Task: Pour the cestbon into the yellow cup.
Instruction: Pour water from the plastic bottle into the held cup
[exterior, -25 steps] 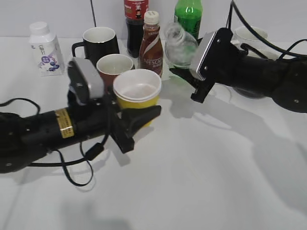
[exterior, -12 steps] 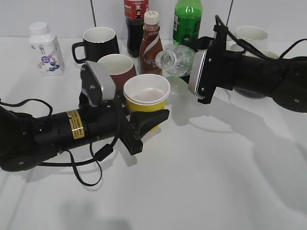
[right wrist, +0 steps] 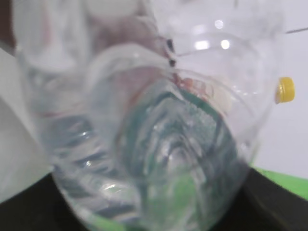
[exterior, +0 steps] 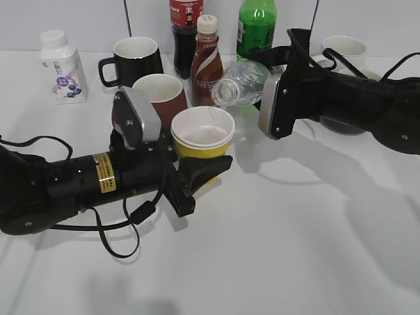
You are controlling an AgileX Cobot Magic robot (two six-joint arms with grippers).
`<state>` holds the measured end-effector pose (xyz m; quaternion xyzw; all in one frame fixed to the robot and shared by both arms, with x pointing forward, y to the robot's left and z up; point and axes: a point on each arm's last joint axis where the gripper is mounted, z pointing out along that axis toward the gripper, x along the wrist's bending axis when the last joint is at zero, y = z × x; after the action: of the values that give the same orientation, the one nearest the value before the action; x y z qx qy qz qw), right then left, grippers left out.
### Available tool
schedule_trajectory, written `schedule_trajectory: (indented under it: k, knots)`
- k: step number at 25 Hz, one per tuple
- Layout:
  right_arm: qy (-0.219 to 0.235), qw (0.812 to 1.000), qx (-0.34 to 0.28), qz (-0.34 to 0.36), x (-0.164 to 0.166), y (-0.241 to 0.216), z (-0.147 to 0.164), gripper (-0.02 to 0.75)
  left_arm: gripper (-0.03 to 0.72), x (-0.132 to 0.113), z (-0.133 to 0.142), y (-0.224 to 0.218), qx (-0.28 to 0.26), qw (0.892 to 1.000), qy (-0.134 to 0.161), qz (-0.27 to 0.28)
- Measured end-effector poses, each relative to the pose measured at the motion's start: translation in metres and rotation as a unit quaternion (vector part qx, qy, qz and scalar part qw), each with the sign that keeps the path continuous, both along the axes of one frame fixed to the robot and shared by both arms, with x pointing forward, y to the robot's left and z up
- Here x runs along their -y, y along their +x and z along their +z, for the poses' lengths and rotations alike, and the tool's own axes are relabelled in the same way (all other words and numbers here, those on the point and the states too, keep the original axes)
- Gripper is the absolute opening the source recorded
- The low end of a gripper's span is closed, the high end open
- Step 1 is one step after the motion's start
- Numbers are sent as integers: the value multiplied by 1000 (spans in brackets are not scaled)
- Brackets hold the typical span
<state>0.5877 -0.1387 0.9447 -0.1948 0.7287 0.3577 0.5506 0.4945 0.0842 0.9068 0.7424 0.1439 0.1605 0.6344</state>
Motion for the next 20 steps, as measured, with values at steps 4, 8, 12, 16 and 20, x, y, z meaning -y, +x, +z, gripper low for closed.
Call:
schedule_trajectory:
  k: [4, 8, 12, 16, 20]
  knots:
    - [-6, 1000, 21, 2, 0, 0, 2, 468, 368, 0, 0, 0, 1, 1000, 1, -3]
    - [-14, 999, 39, 5, 0, 0, 3, 468, 368, 0, 0, -1, 0, 1000, 2, -3]
    - [-20, 998, 54, 6, 0, 0, 4, 468, 368, 0, 0, -1, -1, 1000, 2, -5]
    - [-27, 997, 70, 0, 0, 1, 5, 468, 368, 0, -1, -1, -3, 1000, 2, -7]
    - [-32, 996, 86, -6, 1, 2, 6, 468, 368, 1, -1, -2, -4, 1000, 2, -9]
